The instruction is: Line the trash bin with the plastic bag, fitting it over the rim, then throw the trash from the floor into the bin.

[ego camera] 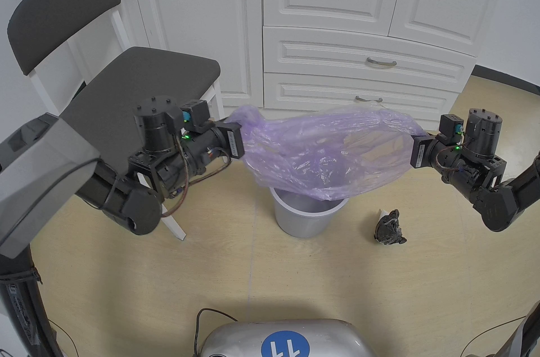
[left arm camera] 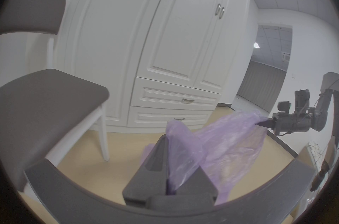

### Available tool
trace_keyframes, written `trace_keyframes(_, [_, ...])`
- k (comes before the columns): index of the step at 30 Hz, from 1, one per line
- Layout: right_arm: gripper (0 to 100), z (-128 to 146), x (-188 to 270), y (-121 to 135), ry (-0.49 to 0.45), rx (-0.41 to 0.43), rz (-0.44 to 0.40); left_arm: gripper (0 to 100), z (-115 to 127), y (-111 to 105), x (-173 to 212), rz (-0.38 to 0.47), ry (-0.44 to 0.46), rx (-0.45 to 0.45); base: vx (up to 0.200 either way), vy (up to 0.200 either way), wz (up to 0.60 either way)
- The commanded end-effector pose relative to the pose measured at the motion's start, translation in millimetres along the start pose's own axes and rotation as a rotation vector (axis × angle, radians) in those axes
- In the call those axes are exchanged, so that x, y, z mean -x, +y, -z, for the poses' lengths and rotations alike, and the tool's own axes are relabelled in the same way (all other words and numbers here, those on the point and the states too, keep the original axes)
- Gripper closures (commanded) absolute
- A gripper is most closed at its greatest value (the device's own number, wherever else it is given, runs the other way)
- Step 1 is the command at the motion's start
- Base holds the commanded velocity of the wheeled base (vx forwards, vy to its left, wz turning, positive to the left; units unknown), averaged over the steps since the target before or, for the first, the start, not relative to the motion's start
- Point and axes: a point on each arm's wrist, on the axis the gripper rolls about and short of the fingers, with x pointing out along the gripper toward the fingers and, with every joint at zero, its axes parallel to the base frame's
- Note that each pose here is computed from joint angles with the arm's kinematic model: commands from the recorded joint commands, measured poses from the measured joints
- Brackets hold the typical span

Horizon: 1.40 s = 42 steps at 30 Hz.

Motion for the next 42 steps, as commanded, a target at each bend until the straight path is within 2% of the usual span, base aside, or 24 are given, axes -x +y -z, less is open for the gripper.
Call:
trace_keyframes(1, [100, 8.9, -5.7, 13.6, -0.009, 0.0, -0.037, 100, 20.0, -24.4, -8.4, 0.027, 0.013, 0.008, 0.0, 0.0, 0.0])
trace_keyframes(4, [100, 10.9, -9.3, 19.7, -0.033, -0.004, -0.053, 100, 23.7, -38.6, -11.7, 0.036, -0.015, 0.012, 0.0, 0.0, 0.0])
trace_keyframes(10, [100, 11.9, -12.5, 44.8, -0.15, -0.021, -0.11, 100, 30.0, -64.8, -12.3, 0.069, -0.054, 0.016, 0.0, 0.0, 0.0])
trace_keyframes(16, [100, 9.7, -7.7, 73.6, -0.205, -0.038, -0.177, 100, 40.2, -83.1, -6.8, 0.101, -0.031, 0.02, 0.0, 0.0, 0.0])
trace_keyframes(18, [100, 10.6, -8.6, 77.9, -0.212, -0.041, -0.183, 100, 41.3, -84.9, -6.6, 0.105, -0.029, 0.02, 0.0, 0.0, 0.0])
trace_keyframes(21, [100, 19.0, -20.5, 97.9, -0.251, -0.065, -0.183, 100, 50.9, -90.2, -7.4, 0.118, -0.009, 0.02, 0.0, 0.0, 0.0])
trace_keyframes(30, [100, 40.3, -41.0, 101.4, -0.225, -0.059, -0.154, 100, 71.4, -86.6, -24.0, 0.113, 0.008, 0.032, 0.0, 0.0, 0.0])
trace_keyframes(37, [100, 61.2, -73.7, 91.4, -0.21, -0.095, -0.116, 100, 85.5, -68.4, -58.3, 0.083, -0.028, 0.111, 0.0, 0.0, 0.0])
trace_keyframes(42, [100, 73.1, -90.6, 82.6, -0.15, -0.136, -0.089, 100, 105.7, -60.0, -79.7, 0.061, 0.007, 0.167, 0.0, 0.0, 0.0])
